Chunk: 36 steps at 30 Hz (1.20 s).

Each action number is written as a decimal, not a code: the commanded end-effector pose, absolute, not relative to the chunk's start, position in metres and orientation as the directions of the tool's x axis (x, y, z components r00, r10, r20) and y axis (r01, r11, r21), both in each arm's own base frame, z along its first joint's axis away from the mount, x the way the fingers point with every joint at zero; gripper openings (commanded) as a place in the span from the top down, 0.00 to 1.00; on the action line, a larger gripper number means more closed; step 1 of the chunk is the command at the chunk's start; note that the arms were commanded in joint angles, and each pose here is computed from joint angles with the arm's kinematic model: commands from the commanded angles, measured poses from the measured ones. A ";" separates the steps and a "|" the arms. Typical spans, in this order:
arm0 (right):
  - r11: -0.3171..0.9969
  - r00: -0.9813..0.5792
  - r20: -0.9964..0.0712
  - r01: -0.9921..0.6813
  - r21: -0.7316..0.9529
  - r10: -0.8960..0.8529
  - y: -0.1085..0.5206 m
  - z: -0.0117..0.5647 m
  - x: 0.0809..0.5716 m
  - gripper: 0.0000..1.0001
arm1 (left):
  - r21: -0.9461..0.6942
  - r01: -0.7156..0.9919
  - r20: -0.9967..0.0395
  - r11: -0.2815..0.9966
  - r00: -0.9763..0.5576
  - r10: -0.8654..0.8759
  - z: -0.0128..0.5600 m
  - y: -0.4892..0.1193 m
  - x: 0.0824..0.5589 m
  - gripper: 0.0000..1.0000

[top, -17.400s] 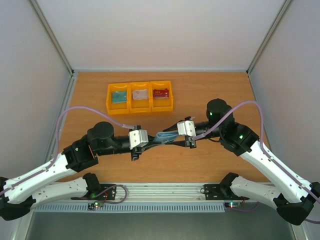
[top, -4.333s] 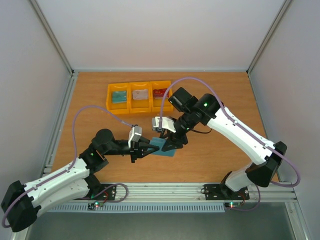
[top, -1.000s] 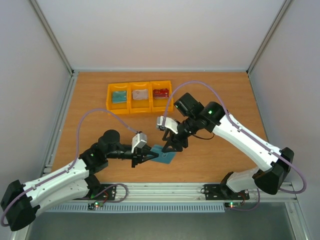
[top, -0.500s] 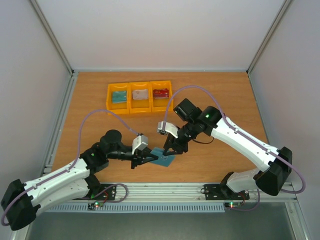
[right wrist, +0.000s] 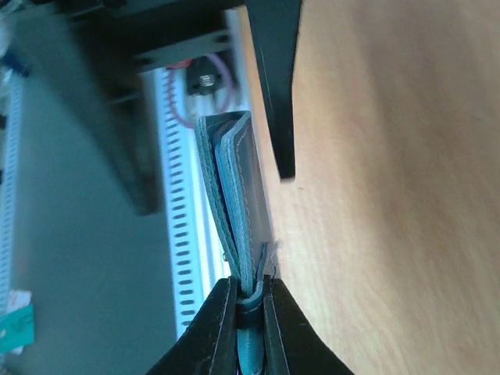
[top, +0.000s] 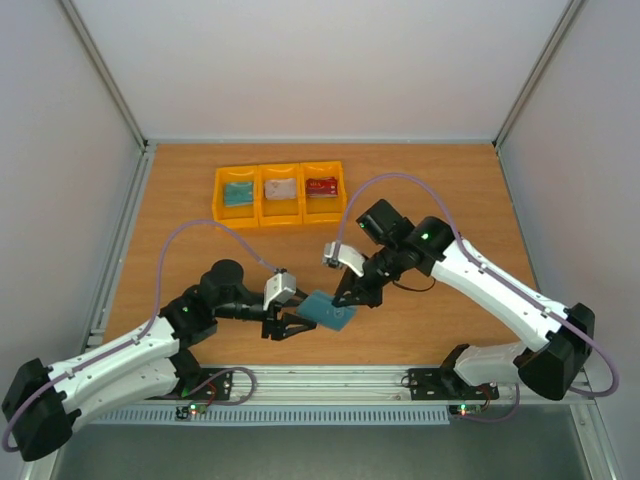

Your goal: Take the credit cards out of the card holder

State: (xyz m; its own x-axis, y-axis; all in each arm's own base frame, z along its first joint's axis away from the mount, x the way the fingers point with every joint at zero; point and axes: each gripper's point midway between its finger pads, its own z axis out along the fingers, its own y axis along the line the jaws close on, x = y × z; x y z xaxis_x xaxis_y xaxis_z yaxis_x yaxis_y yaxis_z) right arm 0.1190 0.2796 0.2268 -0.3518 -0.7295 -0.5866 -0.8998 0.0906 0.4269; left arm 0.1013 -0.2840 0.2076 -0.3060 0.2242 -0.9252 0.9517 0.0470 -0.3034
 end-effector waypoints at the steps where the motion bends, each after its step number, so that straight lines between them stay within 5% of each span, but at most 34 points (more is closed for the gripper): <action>1: 0.382 -0.511 -0.551 -0.860 0.340 -0.660 0.249 0.218 0.165 0.99 | -0.211 0.962 -0.948 0.174 -0.245 0.204 0.205 -0.279 0.124 0.01; 6: 0.813 -0.770 -0.386 -0.577 0.082 -0.508 0.173 0.178 0.225 0.99 | -0.075 0.915 -0.954 0.395 -0.181 0.238 0.202 -0.263 0.162 0.01; 11: 0.923 -0.883 -0.272 -0.372 -0.095 -0.383 0.139 0.158 0.237 0.99 | -0.091 0.914 -0.932 0.396 -0.218 0.290 0.184 -0.258 0.158 0.01; 16: 0.922 -0.933 -0.251 -0.315 0.224 -0.258 0.199 0.137 0.229 0.99 | -0.155 0.930 -0.935 0.334 -0.247 0.253 0.189 -0.266 0.147 0.02; 22: 0.900 -0.977 -0.214 -0.104 0.423 -0.012 0.236 0.101 0.233 0.99 | -0.449 0.642 -0.763 0.621 -0.638 0.108 0.153 -0.240 0.178 0.25; 25: 0.855 -0.925 -0.360 -0.281 0.435 -0.121 0.279 0.112 0.221 0.99 | -0.627 0.399 -0.588 0.669 -0.806 -0.070 0.139 -0.226 0.188 0.30; 27: 0.840 -0.875 -0.449 -0.376 0.391 -0.182 0.297 0.122 0.213 0.99 | -0.727 0.323 -0.510 0.607 -0.845 -0.161 0.148 -0.231 0.192 0.22; 30: 0.838 -0.866 -0.480 -0.361 0.409 -0.139 0.308 0.124 0.208 0.99 | -0.762 0.378 -0.540 0.526 -0.819 -0.194 0.172 -0.242 0.197 0.08; 36: 0.801 -0.816 -0.570 -0.404 0.441 -0.098 0.336 0.144 0.206 0.99 | -0.734 0.156 -0.425 0.661 -0.865 -0.268 0.132 -0.216 0.201 0.31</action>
State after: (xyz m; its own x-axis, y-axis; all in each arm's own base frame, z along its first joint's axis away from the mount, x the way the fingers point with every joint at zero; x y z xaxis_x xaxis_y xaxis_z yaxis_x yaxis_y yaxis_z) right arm 0.1906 0.3156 0.1140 -0.8645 -0.2073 -0.4579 -0.4090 0.8197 0.4010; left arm 0.1969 -0.2276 0.1436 -0.8455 -0.1825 -0.5019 0.2908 0.6309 -0.7193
